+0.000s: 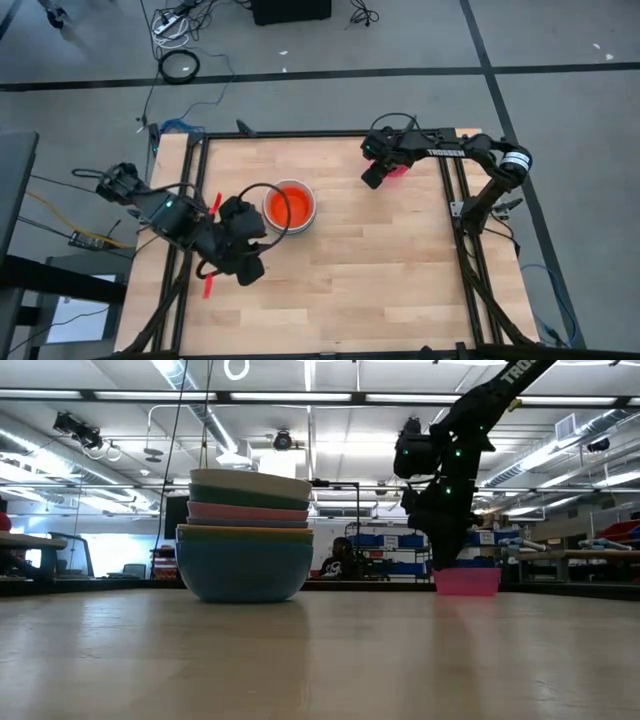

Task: Nest bowls inside each other
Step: Stack the red bowl into the orange bowl

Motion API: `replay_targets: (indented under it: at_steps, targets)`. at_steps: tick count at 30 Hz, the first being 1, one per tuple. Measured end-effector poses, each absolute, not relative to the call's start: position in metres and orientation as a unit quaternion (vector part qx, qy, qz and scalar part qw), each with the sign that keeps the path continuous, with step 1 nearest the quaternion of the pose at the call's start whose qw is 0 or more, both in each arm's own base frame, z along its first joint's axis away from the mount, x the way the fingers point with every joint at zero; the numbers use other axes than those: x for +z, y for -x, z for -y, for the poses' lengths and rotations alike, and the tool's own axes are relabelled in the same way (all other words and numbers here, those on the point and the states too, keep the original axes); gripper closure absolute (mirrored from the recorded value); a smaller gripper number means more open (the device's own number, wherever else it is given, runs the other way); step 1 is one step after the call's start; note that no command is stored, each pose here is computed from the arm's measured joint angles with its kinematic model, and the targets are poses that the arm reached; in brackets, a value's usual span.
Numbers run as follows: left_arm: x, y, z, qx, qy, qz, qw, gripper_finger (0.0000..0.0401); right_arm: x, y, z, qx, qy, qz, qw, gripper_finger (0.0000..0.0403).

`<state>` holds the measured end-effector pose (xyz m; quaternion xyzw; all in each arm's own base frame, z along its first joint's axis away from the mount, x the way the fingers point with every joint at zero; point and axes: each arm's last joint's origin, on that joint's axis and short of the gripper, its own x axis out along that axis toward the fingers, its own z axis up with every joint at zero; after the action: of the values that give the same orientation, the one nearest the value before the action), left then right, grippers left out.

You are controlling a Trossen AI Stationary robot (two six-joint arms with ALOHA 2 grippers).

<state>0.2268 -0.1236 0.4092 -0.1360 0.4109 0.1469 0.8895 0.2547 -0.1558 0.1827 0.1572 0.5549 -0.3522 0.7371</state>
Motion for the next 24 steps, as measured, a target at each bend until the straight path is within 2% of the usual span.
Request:
replay_targets:
  at_steps: [6,13,20,24]
  targets:
    - [0.410,-0.222,0.132,0.151,0.142,-0.399,0.893,0.0264,0.181,-0.251,0.163,-0.362,-0.165,-0.553,0.732,0.0304]
    - [0.410,-0.215,0.141,0.157,0.146,-0.383,0.899,0.0264,0.169,-0.240,0.172,-0.356,-0.181,-0.550,0.734,0.0393]
    - [0.410,-0.211,0.147,0.159,0.145,-0.372,0.903,0.0264,0.167,-0.234,0.175,-0.353,-0.173,-0.547,0.739,0.0401]
    - [0.410,-0.208,0.149,0.164,0.134,-0.368,0.906,0.0264,0.182,-0.233,0.168,-0.351,-0.166,-0.524,0.758,0.0403]
